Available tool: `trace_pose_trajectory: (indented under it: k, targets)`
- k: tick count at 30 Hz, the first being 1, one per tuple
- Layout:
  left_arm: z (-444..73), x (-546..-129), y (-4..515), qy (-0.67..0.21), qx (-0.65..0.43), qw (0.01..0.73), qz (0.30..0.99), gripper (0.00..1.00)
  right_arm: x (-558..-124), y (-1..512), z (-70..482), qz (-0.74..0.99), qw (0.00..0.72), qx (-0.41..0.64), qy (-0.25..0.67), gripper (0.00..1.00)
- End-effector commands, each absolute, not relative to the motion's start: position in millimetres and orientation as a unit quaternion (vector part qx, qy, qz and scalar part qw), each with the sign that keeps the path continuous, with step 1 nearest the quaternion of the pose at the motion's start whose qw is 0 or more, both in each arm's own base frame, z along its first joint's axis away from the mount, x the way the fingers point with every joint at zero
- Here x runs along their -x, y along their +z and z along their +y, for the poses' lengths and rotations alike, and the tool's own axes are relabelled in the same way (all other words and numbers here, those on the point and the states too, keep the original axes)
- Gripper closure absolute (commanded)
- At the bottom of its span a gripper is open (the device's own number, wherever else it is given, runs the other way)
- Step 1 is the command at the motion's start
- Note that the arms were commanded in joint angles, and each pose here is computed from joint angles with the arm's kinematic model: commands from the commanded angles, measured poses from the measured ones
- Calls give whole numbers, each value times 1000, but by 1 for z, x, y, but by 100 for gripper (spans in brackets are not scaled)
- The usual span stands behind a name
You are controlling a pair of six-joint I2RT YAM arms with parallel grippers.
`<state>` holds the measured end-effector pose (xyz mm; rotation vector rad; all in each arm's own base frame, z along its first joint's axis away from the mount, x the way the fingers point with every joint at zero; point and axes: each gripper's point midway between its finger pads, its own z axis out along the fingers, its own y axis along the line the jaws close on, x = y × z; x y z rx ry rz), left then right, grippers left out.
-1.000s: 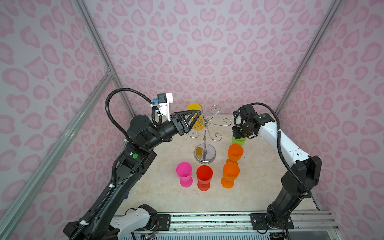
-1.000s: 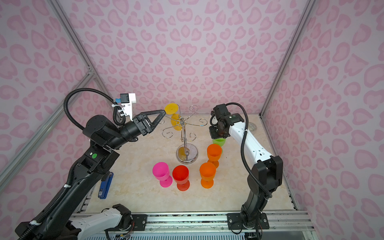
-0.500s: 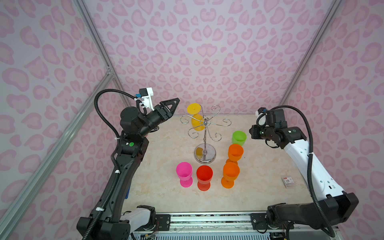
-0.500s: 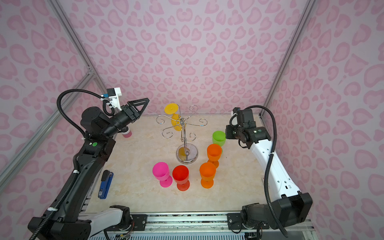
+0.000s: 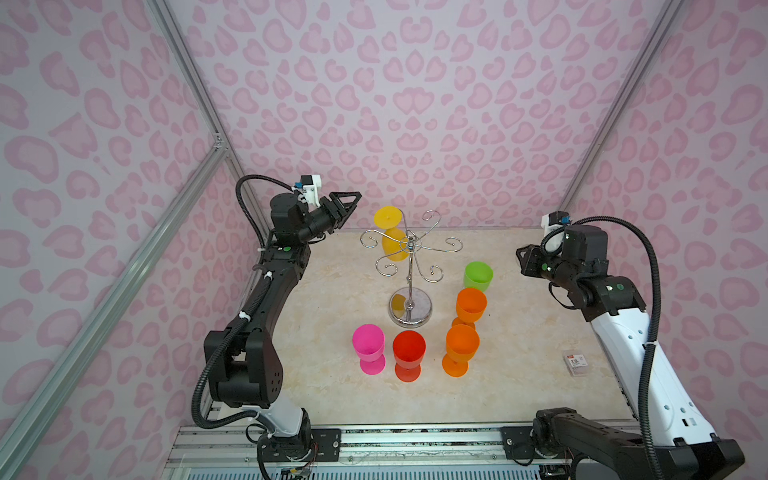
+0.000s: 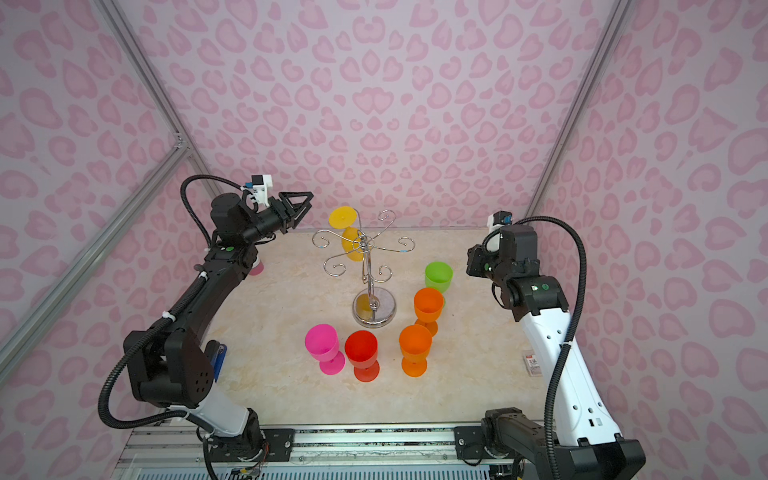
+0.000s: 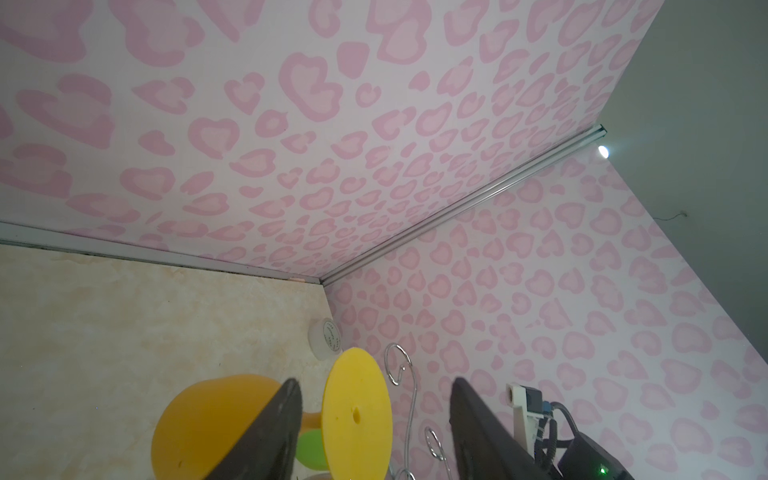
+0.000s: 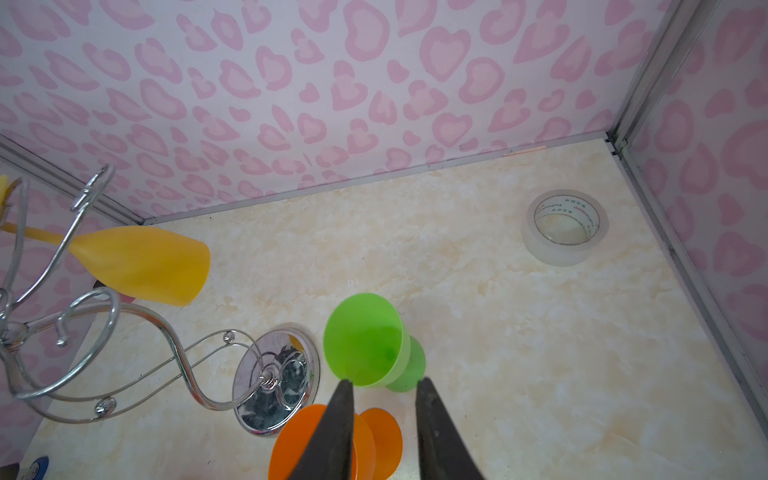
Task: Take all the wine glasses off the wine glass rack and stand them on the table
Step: 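Open the right gripper and withdraw it while the left gripper draws back, then reach the left gripper to the yellow glass's base disc on the rack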
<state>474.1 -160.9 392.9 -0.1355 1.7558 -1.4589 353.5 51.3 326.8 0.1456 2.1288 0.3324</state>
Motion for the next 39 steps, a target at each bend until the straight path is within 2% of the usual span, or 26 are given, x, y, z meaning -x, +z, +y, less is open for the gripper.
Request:
trace_pose_trajectory:
  k: [1,12,39]
  targets:
    - [-168,-473,393,-581,24,422,695,41,-358,330,54,862,480,-59,151,73]
    - [-192,-471,363,-584,7,393,710,43,-363,328,58,861,477,-60,169,73]
    - [-204,-461,353,-600,-10,366,711,63,-364,318,57,864,468,-65,174,73]
